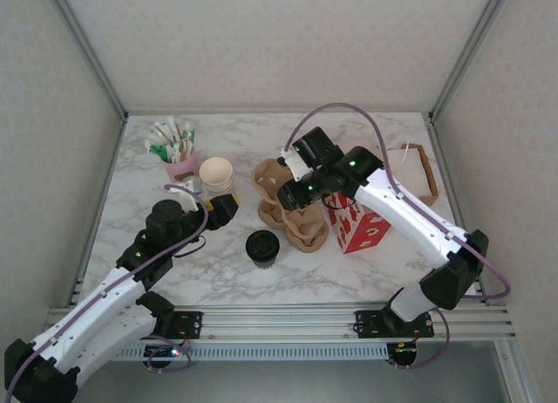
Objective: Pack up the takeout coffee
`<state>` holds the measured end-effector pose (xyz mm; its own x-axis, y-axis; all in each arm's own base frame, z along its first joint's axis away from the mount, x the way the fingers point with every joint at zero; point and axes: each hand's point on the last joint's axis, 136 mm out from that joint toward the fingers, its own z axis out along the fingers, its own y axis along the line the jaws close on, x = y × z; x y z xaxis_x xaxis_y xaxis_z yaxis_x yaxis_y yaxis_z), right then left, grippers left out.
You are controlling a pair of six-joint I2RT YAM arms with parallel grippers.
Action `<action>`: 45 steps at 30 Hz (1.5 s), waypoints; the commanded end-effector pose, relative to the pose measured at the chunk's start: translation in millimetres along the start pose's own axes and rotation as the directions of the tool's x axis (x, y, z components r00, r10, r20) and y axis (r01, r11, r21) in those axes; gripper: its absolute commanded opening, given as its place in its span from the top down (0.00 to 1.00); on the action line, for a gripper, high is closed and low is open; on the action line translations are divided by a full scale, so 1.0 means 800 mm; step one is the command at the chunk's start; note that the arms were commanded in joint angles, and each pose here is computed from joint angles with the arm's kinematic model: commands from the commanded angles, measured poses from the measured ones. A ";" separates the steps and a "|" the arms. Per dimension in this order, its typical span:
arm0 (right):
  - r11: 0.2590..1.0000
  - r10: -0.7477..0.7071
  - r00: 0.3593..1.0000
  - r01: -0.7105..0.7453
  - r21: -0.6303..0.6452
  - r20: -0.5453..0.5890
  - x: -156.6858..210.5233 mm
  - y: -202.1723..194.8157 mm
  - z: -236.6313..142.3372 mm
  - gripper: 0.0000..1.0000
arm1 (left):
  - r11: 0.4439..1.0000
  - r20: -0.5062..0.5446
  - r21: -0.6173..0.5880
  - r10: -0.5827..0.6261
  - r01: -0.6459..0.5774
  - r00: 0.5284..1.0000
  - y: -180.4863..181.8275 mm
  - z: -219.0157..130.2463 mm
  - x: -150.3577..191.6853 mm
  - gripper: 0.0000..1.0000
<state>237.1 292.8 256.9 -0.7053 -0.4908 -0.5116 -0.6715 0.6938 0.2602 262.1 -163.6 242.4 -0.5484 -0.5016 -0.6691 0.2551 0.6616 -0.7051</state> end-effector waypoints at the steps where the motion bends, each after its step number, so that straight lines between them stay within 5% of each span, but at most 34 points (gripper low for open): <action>1: 0.994 -0.014 0.995 0.024 -0.107 0.100 -0.019 0.030 -0.043 0.63 | 0.995 0.086 0.082 0.058 -0.065 0.995 -0.043 -0.022 -0.037 0.13; 4: 0.988 -0.019 0.988 0.041 -0.146 0.151 -0.025 0.043 -0.067 0.63 | 0.983 0.116 0.149 0.087 -0.104 0.989 -0.071 -0.038 -0.052 0.01; 19: 0.980 -0.045 0.925 0.115 -0.165 0.377 -0.049 0.070 -0.185 0.62 | 0.944 0.166 0.275 0.140 -0.182 0.976 -0.126 -0.063 -0.078 0.00; 34: 0.991 -0.084 0.839 0.016 0.130 0.538 -0.047 0.012 -0.280 0.64 | 0.901 0.143 0.355 0.212 -0.250 0.967 -0.197 -0.006 -0.085 0.00; 45: 0.885 -0.072 0.854 -0.183 0.427 0.516 -0.021 -0.071 -0.303 0.65 | 0.872 0.055 0.390 0.298 -0.295 0.953 -0.252 0.059 -0.039 0.00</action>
<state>223.2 167.9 443.8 -0.4485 -0.2040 -0.8702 -0.4986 0.8651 0.0542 264.2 -298.8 370.9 -0.4638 -0.2906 -0.8369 0.6570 0.5209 -0.5450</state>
